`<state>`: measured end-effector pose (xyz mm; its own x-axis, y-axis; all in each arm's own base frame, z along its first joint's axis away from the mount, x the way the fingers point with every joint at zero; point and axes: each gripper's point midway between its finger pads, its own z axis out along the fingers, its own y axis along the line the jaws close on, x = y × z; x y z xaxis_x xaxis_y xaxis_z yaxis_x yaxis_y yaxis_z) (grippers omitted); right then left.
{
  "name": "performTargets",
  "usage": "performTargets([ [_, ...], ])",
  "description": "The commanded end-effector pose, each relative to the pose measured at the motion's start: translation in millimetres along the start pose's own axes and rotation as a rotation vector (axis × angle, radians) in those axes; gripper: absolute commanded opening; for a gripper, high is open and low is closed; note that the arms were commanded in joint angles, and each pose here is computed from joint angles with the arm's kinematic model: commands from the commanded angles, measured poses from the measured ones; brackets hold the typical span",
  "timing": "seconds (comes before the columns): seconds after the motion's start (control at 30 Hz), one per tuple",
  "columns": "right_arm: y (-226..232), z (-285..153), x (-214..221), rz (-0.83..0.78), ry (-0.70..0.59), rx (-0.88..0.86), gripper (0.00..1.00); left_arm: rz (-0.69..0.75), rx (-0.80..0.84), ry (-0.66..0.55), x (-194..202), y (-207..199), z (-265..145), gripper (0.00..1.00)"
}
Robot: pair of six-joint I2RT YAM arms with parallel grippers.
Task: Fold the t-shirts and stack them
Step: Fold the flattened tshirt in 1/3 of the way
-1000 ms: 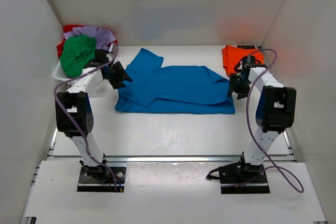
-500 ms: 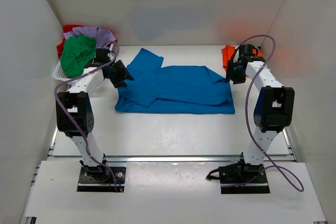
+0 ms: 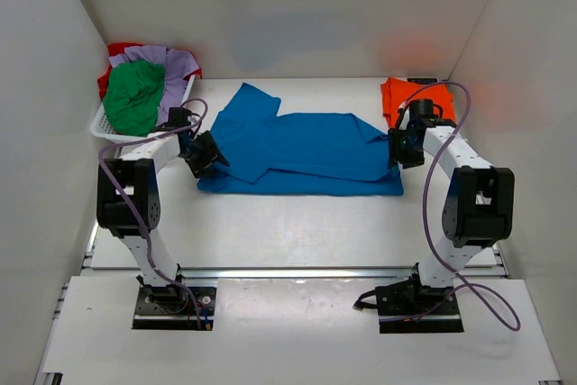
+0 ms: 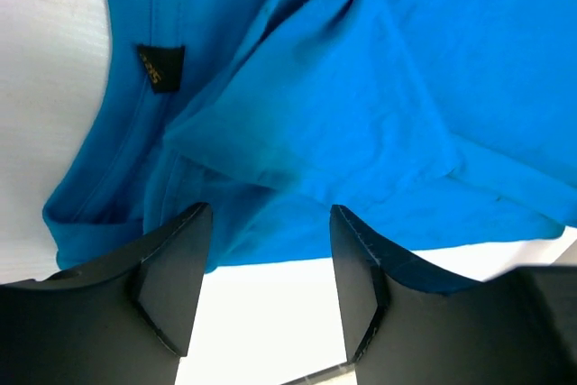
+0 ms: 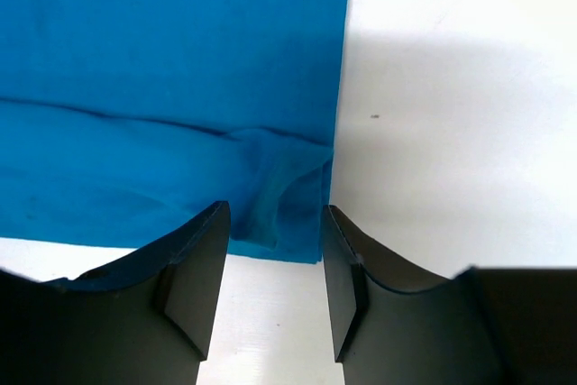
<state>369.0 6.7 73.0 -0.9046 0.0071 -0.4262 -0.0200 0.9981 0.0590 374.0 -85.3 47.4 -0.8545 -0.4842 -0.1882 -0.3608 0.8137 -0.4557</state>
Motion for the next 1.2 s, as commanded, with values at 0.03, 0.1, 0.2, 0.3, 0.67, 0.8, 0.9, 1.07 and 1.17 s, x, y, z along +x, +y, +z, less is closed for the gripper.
performTargets([
  [0.03,0,-8,-13,-0.028,-0.072,0.003,0.43,0.039,0.027,-0.112,-20,-15,-17,0.65],
  [0.1,1,-3,-6,-0.02,-0.058,-0.005,0.42,0.034,0.015,-0.139,-27,-14,-15,0.65],
  [0.2,2,0,-9,-0.019,-0.068,-0.009,0.43,0.016,0.008,-0.184,-40,-12,-16,0.63],
  [0.3,4,3,-6,-0.015,-0.06,-0.015,0.42,0.025,-0.006,-0.177,-43,-12,-8,0.61],
  [0.67,4,11,-3,-0.016,-0.032,-0.017,0.24,0.009,0.02,-0.177,-52,-22,5,0.03],
  [0.8,4,6,0,-0.007,-0.029,-0.015,0.31,0.01,0.023,-0.188,-55,-24,2,0.0],
  [0.9,5,1,2,0.002,-0.051,-0.04,0.43,0.01,0.029,-0.175,-53,-23,2,0.0],
  [1.07,8,0,11,0.11,-0.055,-0.095,0.42,0.016,0.035,-0.159,-45,-26,5,0.0],
  [1.17,15,3,20,0.129,-0.045,-0.134,0.42,0.013,0.031,-0.161,-45,-24,6,0.0],
])
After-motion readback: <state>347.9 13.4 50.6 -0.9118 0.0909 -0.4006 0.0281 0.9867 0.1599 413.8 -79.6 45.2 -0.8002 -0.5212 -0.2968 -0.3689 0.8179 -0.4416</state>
